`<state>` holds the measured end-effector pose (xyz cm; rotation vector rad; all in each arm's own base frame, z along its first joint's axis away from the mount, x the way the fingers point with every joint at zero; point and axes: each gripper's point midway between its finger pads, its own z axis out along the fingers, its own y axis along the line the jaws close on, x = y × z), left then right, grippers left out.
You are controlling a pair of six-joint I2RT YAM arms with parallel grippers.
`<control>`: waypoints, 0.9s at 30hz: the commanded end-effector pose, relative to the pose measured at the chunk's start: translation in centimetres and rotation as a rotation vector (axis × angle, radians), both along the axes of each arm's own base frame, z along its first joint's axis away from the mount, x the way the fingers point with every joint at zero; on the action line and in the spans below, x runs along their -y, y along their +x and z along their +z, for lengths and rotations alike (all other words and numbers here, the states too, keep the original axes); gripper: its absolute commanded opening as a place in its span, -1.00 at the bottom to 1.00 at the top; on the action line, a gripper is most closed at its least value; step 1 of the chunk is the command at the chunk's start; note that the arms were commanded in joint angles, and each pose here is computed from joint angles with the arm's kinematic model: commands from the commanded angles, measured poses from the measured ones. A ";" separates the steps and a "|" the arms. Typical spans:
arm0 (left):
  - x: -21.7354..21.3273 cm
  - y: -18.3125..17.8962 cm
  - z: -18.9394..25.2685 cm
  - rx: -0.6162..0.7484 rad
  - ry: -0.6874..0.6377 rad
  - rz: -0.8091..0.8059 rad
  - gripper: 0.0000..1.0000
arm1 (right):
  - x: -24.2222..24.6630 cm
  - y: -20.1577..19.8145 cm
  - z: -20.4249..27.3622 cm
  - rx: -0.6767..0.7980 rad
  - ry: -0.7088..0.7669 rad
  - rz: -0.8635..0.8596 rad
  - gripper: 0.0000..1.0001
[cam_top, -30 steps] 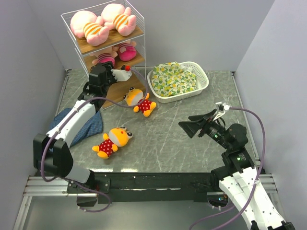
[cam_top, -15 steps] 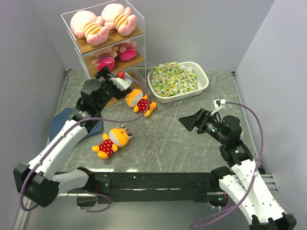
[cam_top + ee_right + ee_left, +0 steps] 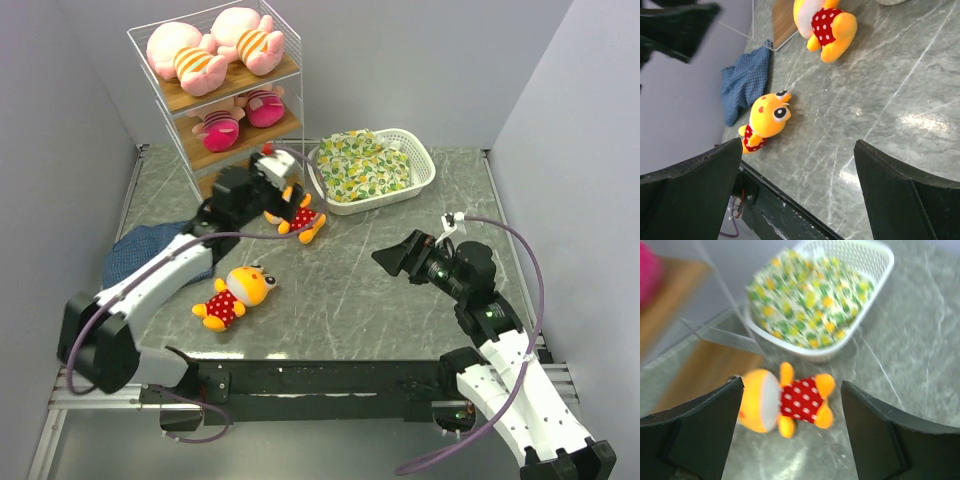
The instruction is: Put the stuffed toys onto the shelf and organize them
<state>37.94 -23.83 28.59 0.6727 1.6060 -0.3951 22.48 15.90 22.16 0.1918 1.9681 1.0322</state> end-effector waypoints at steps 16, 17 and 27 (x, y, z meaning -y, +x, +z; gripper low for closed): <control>7.0 5.5 -15.2 -0.063 0.323 0.161 0.16 | 0.7 -1.7 0.3 0.067 -0.018 0.004 1.00; 7.3 5.6 -15.5 -0.065 0.323 0.155 0.17 | 0.7 -1.7 0.2 0.068 -0.021 0.003 1.00; 6.9 6.1 -20.6 -0.113 0.426 0.175 0.10 | 0.7 -1.5 0.2 0.067 -0.025 0.004 1.00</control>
